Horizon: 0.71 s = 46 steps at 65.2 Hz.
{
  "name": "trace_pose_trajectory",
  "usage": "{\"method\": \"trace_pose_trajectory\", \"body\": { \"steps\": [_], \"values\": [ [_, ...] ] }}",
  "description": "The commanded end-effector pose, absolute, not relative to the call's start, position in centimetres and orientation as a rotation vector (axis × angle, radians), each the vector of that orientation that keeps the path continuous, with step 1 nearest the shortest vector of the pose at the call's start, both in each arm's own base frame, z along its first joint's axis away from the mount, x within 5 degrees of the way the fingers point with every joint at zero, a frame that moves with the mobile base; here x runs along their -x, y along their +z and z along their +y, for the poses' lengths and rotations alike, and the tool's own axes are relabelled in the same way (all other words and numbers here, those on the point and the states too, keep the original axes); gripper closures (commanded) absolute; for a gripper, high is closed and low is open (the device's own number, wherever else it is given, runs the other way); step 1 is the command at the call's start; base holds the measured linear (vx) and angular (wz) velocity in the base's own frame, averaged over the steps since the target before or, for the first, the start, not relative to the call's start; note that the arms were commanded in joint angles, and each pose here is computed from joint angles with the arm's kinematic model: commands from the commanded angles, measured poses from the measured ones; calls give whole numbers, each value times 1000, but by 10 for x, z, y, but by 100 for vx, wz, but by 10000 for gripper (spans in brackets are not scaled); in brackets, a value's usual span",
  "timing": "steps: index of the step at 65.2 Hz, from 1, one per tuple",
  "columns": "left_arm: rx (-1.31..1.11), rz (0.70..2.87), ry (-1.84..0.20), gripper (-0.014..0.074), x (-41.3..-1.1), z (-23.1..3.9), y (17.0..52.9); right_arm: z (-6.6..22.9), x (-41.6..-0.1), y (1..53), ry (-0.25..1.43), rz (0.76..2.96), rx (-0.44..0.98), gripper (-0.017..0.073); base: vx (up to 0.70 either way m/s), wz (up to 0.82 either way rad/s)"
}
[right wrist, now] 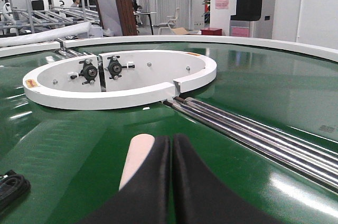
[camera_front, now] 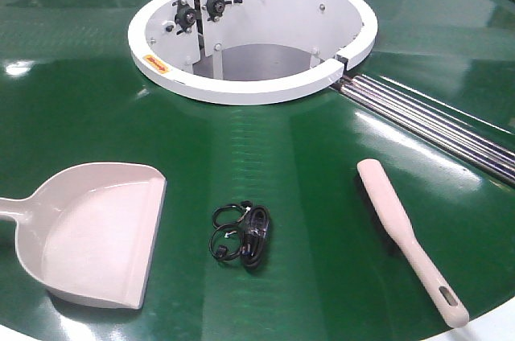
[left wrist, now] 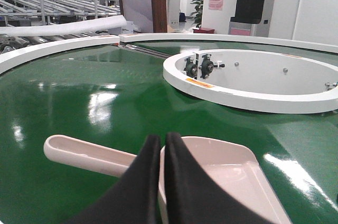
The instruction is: Clean and inspect green conveyor with broom and dustpan
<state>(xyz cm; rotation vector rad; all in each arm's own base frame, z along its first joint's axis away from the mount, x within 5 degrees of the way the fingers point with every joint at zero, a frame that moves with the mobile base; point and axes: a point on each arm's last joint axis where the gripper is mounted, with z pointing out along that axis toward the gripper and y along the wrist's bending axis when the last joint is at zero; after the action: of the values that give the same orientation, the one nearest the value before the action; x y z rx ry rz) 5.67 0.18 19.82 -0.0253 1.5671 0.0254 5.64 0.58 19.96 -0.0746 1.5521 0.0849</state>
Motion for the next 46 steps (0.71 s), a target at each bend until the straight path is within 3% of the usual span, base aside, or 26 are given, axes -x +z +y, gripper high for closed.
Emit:
{"method": "trace_pose_trajectory", "body": {
  "steps": [1,46],
  "values": [
    [29,1487,22,600,-56,2,203,5,-55,205,70,1474,76,568,0,0],
    [29,1487,22,600,-56,2,203,5,-55,205,70,1474,76,568,0,0]
  ]
}}
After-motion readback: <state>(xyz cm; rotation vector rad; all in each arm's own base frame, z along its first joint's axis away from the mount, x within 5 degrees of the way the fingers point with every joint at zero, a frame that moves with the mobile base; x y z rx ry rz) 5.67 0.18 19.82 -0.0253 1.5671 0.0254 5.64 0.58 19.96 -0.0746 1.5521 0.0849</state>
